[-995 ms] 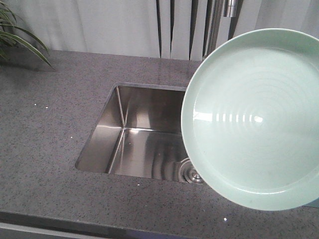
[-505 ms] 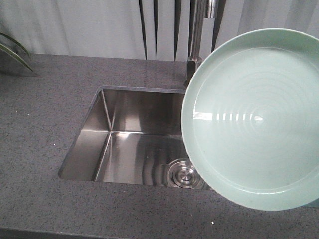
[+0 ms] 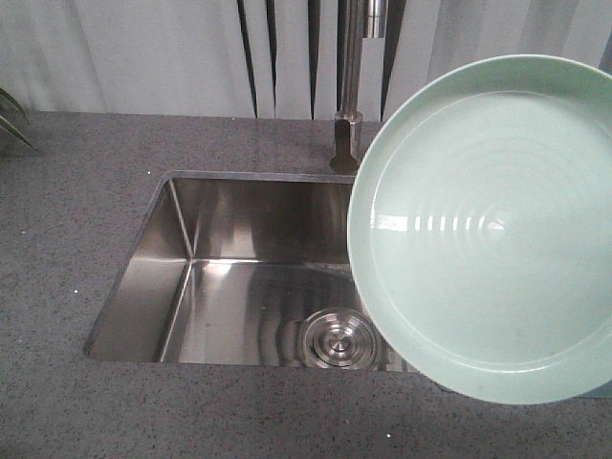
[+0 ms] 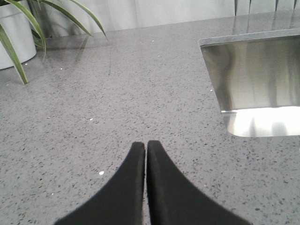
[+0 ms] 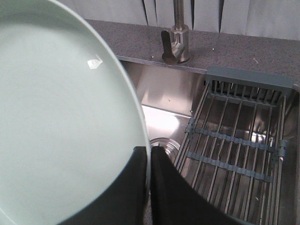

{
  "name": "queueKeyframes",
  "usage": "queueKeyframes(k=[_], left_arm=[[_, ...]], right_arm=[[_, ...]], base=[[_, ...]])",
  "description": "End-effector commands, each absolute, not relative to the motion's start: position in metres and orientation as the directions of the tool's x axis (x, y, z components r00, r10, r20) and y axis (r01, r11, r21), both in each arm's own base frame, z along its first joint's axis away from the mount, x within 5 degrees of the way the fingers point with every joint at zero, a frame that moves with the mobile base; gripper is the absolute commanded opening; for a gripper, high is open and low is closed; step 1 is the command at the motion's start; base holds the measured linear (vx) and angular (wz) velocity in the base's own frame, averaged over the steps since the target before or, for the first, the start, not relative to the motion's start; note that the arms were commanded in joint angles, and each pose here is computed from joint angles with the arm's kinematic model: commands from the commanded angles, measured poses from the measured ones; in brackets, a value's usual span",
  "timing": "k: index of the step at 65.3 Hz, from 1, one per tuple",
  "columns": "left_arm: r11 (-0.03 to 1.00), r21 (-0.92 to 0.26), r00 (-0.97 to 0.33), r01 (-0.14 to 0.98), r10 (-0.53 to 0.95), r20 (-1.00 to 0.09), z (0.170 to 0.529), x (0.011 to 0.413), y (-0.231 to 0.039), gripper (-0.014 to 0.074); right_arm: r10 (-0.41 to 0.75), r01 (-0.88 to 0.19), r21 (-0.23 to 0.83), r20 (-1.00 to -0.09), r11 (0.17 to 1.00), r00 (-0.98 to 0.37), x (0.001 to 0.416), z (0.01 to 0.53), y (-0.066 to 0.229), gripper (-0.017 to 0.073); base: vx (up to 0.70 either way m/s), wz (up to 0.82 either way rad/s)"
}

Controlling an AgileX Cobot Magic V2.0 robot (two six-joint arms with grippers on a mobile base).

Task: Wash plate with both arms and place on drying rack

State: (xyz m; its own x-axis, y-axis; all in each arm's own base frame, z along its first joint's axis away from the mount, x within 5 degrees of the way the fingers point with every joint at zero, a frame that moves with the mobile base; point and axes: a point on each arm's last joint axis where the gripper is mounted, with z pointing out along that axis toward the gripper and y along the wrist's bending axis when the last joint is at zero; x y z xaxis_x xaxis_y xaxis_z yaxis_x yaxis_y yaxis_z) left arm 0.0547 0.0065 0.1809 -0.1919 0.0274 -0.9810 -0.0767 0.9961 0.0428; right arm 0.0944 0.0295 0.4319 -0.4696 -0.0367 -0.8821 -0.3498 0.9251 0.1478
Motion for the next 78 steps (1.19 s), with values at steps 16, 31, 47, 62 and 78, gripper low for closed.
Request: queueKeyframes(k=[16, 31, 47, 62, 78], left_arm=[[0.997, 0.038, -0.119, -0.063, 0.03, -0.992, 0.1822, 0.0556, 0.0051, -0.0006], [0.997, 0.038, -0.119, -0.063, 0.03, -0.992, 0.1822, 0.0556, 0.0051, -0.0006], [0.997, 0.038, -0.119, -0.063, 0.03, -0.992, 0.1822, 0.0556, 0.0051, -0.0006], [0.997, 0.038, -0.119, -0.063, 0.03, -0.992, 0.1822, 0.0556, 0.0051, -0.0006], [0.997, 0.038, -0.119, -0.063, 0.03, -0.992, 0.1822, 0.0556, 0.0051, -0.0006]], right_arm=[[-0.002, -0.35, 0.153, -0.914, 0.924, -0.405, 0.0964, 0.4434, 0.0302, -0.0006], [-0.002, -0.35, 0.153, -0.914, 0.924, -0.405, 0.0964, 0.4434, 0.0302, -0.0006], [-0.002, -0.35, 0.153, -0.914, 0.924, -0.405, 0.0964, 0.4434, 0.0302, -0.0006], [-0.002, -0.35, 0.153, -0.914, 0.924, -0.405, 0.0964, 0.4434, 0.0302, -0.0006], [-0.002, -0.35, 0.153, -0.914, 0.924, -0.405, 0.0964, 0.4434, 0.0302, -0.0006]], base=[[0.01, -0.04], [0.01, -0.03], [0.02, -0.03], [0.02, -0.01], [0.02, -0.02]])
